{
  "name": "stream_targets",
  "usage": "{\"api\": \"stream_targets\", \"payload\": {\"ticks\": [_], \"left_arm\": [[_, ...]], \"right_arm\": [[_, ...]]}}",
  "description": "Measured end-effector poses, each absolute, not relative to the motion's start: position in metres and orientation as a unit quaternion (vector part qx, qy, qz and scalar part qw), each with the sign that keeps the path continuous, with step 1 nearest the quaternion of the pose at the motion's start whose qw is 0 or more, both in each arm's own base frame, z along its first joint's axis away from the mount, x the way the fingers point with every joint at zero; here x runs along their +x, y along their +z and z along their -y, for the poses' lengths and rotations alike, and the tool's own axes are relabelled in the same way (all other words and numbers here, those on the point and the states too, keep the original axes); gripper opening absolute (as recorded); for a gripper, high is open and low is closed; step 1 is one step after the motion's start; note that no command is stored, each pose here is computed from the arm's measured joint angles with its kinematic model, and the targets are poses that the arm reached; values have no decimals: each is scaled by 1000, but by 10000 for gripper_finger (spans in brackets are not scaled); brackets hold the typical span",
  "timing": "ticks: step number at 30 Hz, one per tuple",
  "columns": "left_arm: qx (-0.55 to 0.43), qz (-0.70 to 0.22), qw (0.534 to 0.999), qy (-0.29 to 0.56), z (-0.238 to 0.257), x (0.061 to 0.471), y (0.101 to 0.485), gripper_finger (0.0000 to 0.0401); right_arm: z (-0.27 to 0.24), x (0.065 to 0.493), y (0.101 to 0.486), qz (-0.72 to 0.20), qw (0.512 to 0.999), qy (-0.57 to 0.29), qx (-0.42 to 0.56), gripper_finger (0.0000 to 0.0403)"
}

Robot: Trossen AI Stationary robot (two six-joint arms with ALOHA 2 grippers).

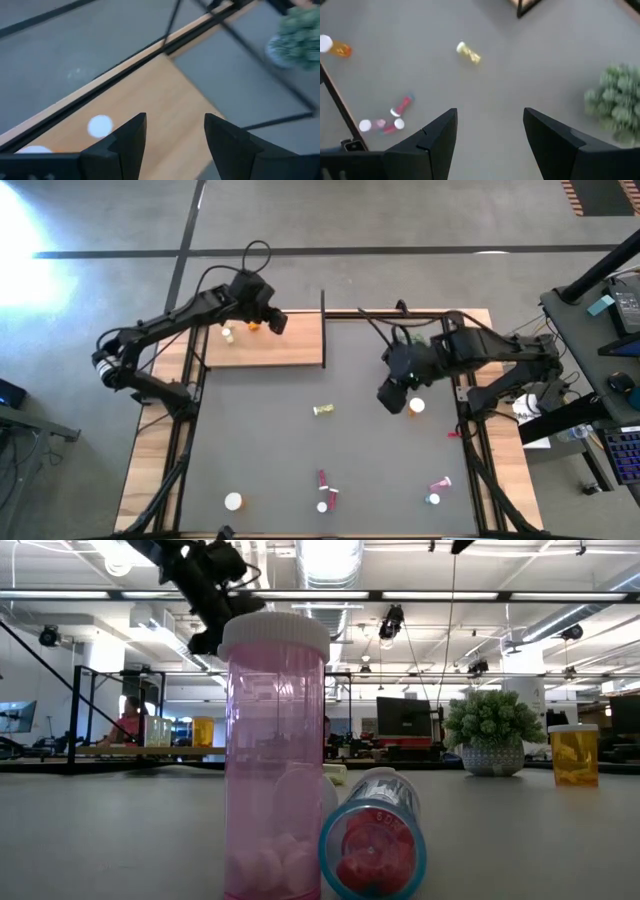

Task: Pick and place medicine bottles onto shelf by color
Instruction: Put the bottom right blue pill bottle on the shelf

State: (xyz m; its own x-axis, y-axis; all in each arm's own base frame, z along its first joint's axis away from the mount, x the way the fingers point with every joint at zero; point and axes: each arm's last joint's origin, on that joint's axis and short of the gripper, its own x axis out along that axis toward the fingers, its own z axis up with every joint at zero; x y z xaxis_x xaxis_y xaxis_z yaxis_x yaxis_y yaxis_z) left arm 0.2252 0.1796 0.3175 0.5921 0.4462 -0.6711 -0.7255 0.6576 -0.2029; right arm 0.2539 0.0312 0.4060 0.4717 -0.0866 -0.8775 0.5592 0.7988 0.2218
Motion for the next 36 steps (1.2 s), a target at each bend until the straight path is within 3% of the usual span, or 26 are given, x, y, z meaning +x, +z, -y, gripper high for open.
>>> {"api": "stream_targets", "payload": {"ticks": [14, 22, 28, 36], "left_arm": [[-194, -124, 949, 216, -125, 243, 373, 183], [-181, -81, 966, 164, -107, 245, 387, 183], [-179, -75, 969, 156, -103, 242, 391, 183], [-175, -76, 971, 141, -102, 241, 391, 183]], "right_arm": [[-104, 232, 395, -468, 777, -240, 346, 219], [-148, 213, 356, -502, 670, -303, 456, 219], [-180, 212, 329, -473, 613, -300, 557, 219], [-208, 210, 284, -485, 533, -327, 611, 219]]}}
